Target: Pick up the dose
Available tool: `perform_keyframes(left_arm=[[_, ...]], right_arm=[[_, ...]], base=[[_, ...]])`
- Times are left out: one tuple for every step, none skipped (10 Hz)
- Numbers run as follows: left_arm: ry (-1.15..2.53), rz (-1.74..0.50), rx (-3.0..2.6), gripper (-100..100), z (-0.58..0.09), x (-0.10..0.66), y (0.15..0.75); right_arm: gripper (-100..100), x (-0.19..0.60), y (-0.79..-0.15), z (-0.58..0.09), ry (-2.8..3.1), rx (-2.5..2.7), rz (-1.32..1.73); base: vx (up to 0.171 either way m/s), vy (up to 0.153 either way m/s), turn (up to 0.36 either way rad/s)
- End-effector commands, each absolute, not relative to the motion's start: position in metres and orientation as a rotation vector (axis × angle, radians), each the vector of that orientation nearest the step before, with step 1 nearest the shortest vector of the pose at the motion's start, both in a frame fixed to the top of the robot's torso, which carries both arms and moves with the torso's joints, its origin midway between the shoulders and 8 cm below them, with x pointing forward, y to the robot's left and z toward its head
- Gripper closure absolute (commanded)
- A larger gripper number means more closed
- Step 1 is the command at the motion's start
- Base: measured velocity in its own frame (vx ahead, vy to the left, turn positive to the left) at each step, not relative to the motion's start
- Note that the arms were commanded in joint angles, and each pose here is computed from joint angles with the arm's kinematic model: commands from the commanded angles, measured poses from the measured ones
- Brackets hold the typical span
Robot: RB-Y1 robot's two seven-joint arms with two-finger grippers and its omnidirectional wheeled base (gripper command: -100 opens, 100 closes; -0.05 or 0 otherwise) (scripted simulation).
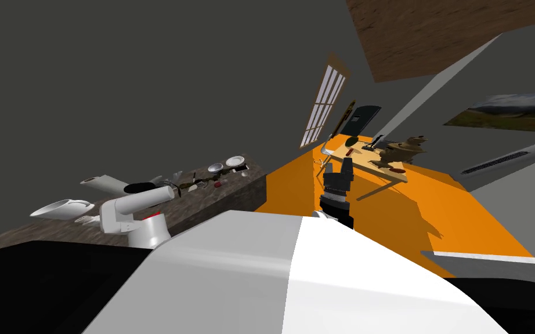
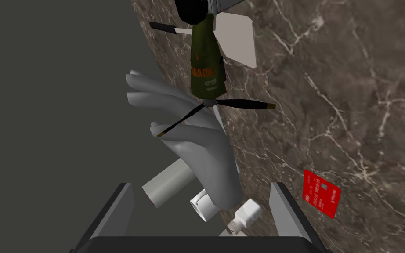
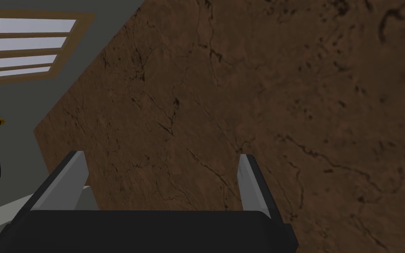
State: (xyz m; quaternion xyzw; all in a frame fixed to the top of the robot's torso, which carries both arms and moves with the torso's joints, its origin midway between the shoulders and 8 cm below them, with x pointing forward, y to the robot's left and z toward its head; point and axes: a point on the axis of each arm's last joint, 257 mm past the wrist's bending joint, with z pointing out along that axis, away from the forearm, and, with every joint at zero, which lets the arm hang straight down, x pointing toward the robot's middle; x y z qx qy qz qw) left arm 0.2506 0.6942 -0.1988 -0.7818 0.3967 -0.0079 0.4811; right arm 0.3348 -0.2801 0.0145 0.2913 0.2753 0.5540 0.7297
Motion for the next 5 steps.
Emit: perform_keyframes(left_arm=[[0.965,-0.006,-1.967,-100,-0.210,0.241,0.694],[0.966,-0.004,-1.973,-100,-0.211,0.240,0.694],[0.945,-0.007,-2.034,-100,-0.220,0.230,0.696],[0.952,0.002,-2.058,-100,-0.225,0.226,0.693],[0.931,-0.008,-2.110,-100,-0.232,0.218,0.695]], right_arm=[[0,0.335,-0.280,0.014,0.606,0.641,1.220],[0,0.335,-0.280,0.014,0.606,0.641,1.220],[0,0.335,-0.280,0.014,0.606,0.641,1.220],[0,0.335,-0.280,0.014,0.606,0.641,1.220],[0,0.335,-0.280,0.014,0.606,0.641,1.220]], base=[[0.047,-0.014,-0.097],[0.022,-0.005,0.001],[0.045,-0.028,-0.103],[0.052,-0.024,-0.096],[0.081,-0.023,-0.134]])
